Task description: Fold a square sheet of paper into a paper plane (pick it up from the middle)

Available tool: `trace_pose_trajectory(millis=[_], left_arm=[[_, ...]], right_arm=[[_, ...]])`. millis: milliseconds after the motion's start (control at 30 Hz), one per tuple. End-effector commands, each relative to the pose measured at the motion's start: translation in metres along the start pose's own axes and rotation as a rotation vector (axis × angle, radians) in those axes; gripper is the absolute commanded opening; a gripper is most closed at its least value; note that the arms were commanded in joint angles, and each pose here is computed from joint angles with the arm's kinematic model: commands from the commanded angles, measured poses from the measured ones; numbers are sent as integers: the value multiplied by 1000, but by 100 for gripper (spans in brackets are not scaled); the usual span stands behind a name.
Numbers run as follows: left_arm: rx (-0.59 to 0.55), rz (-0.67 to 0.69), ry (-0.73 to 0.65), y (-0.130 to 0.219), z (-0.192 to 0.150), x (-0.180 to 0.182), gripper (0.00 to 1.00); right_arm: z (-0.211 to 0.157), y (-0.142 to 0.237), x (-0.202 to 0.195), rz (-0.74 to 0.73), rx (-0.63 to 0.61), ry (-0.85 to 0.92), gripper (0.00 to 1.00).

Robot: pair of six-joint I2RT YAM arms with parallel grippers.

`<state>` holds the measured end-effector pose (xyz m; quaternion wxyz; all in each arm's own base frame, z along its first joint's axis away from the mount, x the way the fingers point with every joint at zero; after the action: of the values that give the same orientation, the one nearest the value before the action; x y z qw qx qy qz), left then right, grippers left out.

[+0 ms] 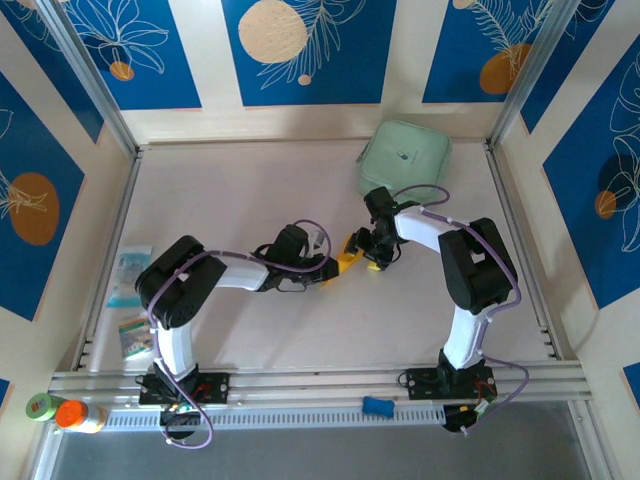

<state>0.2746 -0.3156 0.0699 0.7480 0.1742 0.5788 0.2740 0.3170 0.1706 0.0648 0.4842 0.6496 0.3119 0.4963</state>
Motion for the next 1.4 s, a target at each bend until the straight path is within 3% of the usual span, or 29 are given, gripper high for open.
trace_pose_trajectory(millis=[0,700,1367], left_arm=[[-16,20,-55,11,2,-1,29],[100,121,-412,15,-10,-9,36],[174,146,-498,-4,-13,-2,33]], right_arm=[[-13,-42,-25,-112,66,-14,64],[-12,-44,-21,-109,82,-12,64],[-12,-48,-22,-107,97,-19,64]])
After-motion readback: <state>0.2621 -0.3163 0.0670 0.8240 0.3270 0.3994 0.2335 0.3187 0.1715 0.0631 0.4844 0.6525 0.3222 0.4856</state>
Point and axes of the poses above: each hand's point on the last joint's axis, 136 mm out from that joint toward the fingers, its own y axis back along the fingers, its own x axis along the line the jaws close on, z = x × y, the point moved 5 cm from there along y, back along the fingers, and after that the axes turned 1 degree about y, right-handed, at the moved point
